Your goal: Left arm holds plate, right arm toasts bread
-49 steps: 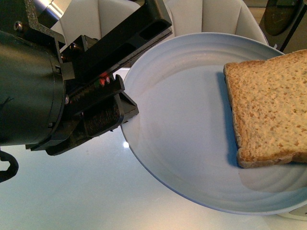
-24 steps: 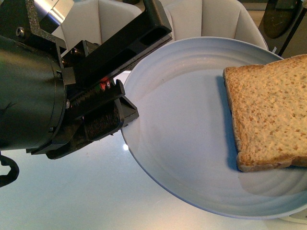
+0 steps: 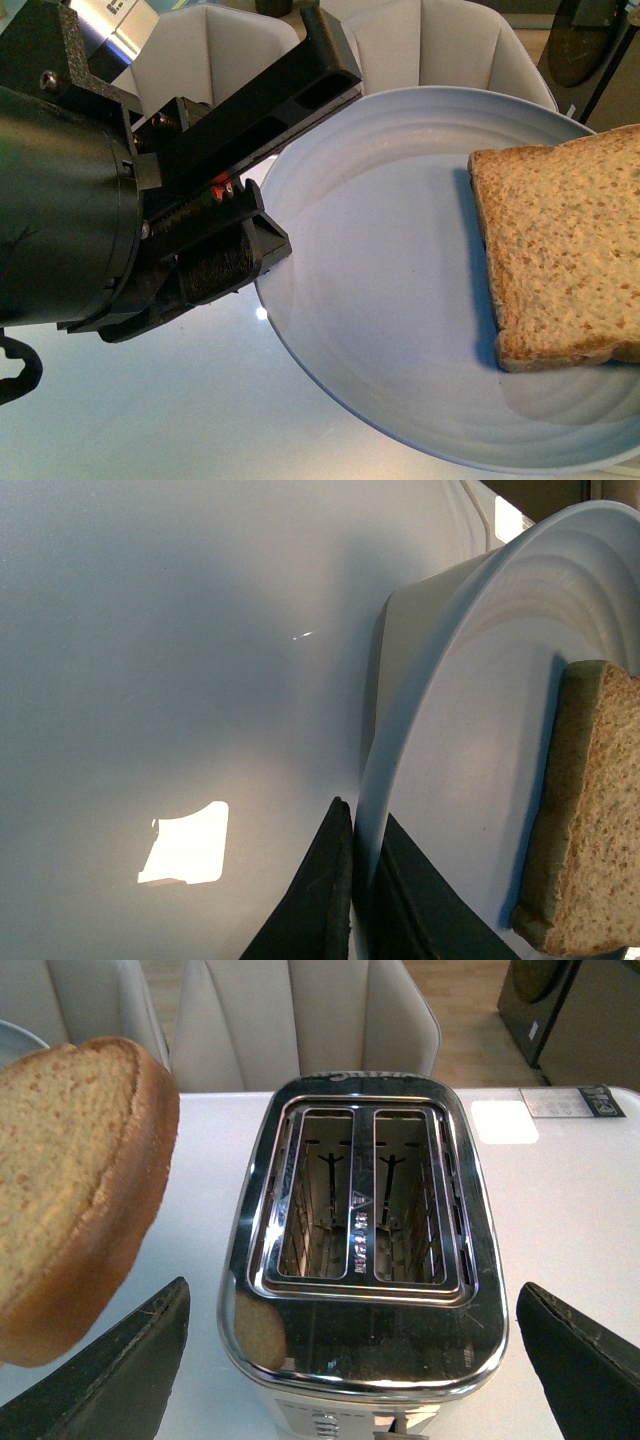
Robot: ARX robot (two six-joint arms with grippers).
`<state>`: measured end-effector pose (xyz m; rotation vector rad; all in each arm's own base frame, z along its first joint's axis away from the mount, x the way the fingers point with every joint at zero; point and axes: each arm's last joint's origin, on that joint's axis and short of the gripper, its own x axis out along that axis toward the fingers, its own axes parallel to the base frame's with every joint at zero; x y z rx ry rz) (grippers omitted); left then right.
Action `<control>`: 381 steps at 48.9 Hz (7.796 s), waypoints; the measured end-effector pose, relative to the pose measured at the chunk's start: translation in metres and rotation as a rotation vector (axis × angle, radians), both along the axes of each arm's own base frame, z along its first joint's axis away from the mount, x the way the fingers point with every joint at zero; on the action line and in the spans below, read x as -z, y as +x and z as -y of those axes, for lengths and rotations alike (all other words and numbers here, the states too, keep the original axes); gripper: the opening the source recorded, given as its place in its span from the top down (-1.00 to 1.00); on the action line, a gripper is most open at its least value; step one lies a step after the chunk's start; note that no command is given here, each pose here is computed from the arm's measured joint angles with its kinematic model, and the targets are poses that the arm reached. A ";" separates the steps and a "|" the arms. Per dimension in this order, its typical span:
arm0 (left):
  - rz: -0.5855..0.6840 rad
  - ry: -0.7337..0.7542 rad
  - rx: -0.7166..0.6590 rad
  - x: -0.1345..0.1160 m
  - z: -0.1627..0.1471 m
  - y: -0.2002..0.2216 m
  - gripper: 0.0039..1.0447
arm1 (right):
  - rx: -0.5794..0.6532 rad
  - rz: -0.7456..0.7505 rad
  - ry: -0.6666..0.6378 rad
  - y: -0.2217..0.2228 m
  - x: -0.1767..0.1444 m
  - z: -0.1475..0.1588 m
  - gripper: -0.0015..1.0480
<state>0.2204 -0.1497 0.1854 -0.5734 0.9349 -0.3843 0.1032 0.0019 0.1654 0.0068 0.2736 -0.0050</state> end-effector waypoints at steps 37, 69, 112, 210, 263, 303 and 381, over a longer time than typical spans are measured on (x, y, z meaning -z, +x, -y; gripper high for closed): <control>0.001 -0.001 -0.001 0.000 0.000 0.000 0.95 | -0.119 0.006 0.488 0.036 -0.050 -0.008 -0.83; 0.001 -0.001 -0.001 0.000 0.000 0.000 0.95 | -0.127 -0.172 0.801 0.057 -0.019 -0.019 -0.82; -0.002 -0.004 -0.004 0.000 0.000 0.000 0.95 | -0.153 -0.081 0.861 0.041 -0.063 -0.004 0.93; -0.002 -0.005 -0.004 0.000 0.000 0.000 0.95 | 0.047 -0.202 -0.074 0.140 -0.027 -0.006 0.93; 0.000 -0.006 -0.003 -0.001 0.000 0.000 0.95 | 0.026 -0.296 -0.059 0.137 -0.016 -0.006 0.93; 0.000 -0.006 -0.003 -0.001 0.000 0.000 0.95 | 0.003 -0.272 0.019 0.130 0.002 -0.001 -0.08; 0.002 -0.007 -0.003 -0.002 0.000 0.000 0.95 | -0.003 0.284 -0.004 0.027 -0.005 0.002 0.96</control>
